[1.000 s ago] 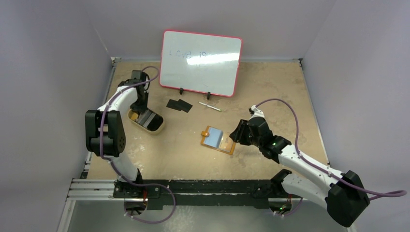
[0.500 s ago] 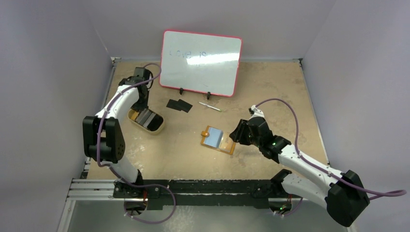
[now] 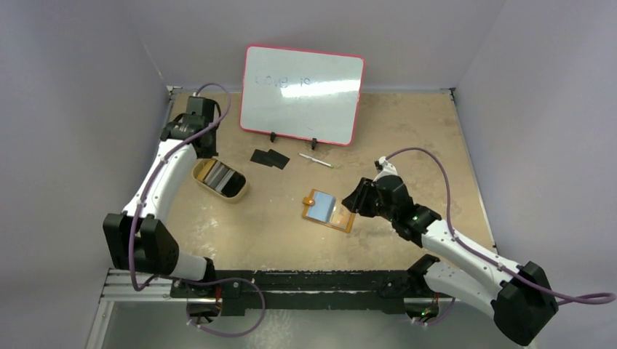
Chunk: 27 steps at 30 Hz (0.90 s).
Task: Put the credit cards into the card holder
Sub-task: Pick up the credit card from the storage box.
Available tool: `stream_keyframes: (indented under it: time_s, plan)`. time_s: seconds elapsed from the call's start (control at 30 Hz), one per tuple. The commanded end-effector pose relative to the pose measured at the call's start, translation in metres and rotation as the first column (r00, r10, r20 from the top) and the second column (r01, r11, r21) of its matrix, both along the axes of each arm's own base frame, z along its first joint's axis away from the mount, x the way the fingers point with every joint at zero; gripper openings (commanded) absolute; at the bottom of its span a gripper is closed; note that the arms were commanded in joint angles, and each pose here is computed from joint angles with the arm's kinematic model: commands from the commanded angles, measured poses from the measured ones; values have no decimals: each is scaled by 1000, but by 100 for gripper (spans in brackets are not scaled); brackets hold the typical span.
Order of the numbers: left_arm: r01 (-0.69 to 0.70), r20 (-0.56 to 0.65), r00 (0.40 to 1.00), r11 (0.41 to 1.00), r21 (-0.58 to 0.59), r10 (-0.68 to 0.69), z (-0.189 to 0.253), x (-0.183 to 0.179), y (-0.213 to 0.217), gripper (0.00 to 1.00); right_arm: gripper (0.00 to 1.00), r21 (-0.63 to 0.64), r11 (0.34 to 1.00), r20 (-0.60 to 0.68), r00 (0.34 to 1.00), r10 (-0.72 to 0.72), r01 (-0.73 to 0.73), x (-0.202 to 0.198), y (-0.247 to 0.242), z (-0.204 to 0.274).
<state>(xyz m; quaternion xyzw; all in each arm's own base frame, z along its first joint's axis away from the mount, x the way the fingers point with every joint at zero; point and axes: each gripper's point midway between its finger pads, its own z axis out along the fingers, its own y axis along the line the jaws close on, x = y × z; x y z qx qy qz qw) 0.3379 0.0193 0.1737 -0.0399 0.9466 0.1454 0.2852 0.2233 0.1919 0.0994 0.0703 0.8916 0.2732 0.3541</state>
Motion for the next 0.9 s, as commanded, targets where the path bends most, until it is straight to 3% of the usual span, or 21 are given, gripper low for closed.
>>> stream_keyframes:
  time_s: [0.0, 0.07, 0.17, 0.33, 0.47, 0.63, 0.7, 0.87]
  plan:
    - [71, 169, 985, 987, -148, -45, 38, 11, -28, 0, 41, 196, 977, 110, 992, 64, -84, 3, 29, 51]
    - [142, 212, 973, 955, -259, -87, 44, 12, -51, 0, 41, 253, 961, 141, 987, 78, -112, 0, 35, 64]
    - [294, 331, 932, 848, -441, -151, 65, 11, -96, 0, 41, 326, 929, 206, 972, 109, -174, -5, 44, 88]
    - [425, 435, 885, 675, -603, -169, 95, -1, -139, 0, 41, 430, 862, 288, 946, 150, -268, -13, 57, 126]
    - [507, 482, 857, 472, -721, -184, 113, -18, -173, 0, 41, 485, 808, 376, 914, 152, -334, -18, 62, 157]
    - [565, 556, 825, 159, -810, -100, 146, -44, -215, 0, 41, 534, 753, 461, 879, 122, -385, -19, 65, 199]
    - [567, 557, 823, 96, -818, -110, 149, -56, -229, 0, 41, 562, 729, 471, 876, 106, -390, -18, 66, 207]
    - [522, 510, 841, 27, -852, -179, 135, -77, -251, 0, 40, 568, 697, 517, 849, 111, -437, -14, 75, 228]
